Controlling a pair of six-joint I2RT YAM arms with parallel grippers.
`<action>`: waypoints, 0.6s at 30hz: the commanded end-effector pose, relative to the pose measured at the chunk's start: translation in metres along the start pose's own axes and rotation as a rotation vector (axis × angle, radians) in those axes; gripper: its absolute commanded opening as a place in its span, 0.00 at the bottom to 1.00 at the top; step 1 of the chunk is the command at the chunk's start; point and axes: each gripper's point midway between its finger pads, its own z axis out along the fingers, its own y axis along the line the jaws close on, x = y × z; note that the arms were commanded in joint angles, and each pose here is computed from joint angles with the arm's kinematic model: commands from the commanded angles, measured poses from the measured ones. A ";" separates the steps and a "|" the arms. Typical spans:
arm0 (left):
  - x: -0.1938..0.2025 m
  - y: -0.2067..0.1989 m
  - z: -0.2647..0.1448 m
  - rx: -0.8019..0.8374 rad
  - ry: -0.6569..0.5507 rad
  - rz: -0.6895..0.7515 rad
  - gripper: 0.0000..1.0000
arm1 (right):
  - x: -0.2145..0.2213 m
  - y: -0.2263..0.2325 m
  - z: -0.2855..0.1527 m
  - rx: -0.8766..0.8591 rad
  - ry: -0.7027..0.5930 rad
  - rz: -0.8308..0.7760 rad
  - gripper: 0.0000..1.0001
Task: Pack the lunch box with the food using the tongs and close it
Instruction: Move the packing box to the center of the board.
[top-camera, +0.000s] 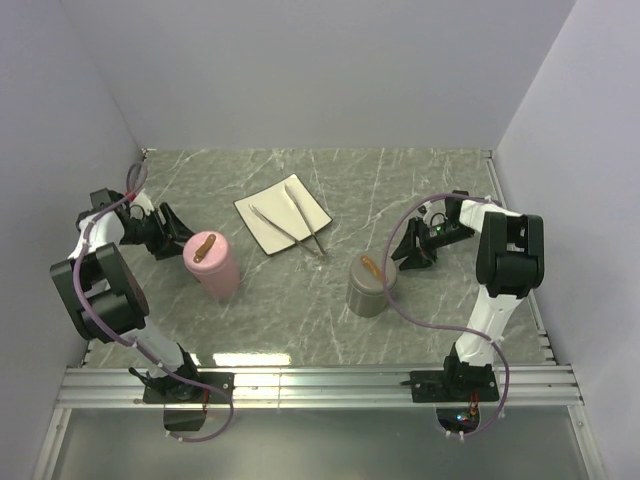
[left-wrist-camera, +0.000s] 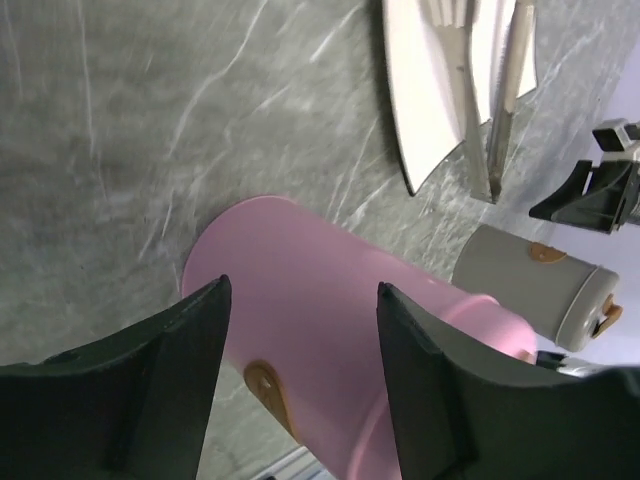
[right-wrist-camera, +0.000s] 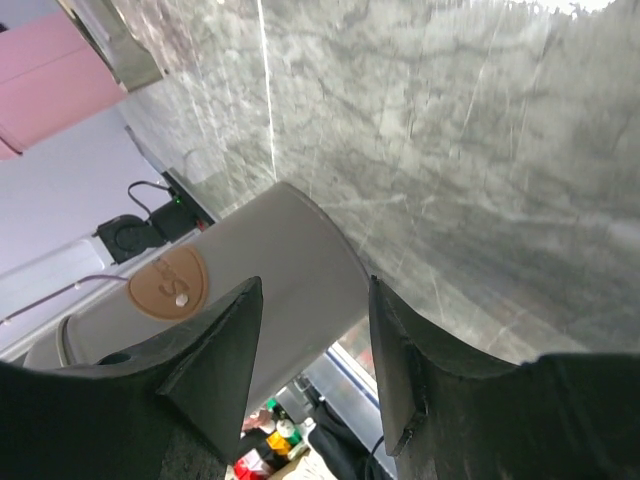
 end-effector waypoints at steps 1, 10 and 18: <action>0.007 0.014 0.012 -0.026 -0.005 -0.113 0.65 | -0.001 0.013 -0.020 0.010 -0.035 -0.053 0.54; 0.053 0.006 0.030 0.060 0.122 -0.308 0.63 | 0.005 0.007 -0.020 0.026 -0.015 -0.069 0.54; 0.100 -0.047 0.046 0.169 0.230 -0.207 0.63 | 0.013 0.009 -0.021 0.004 0.002 -0.127 0.54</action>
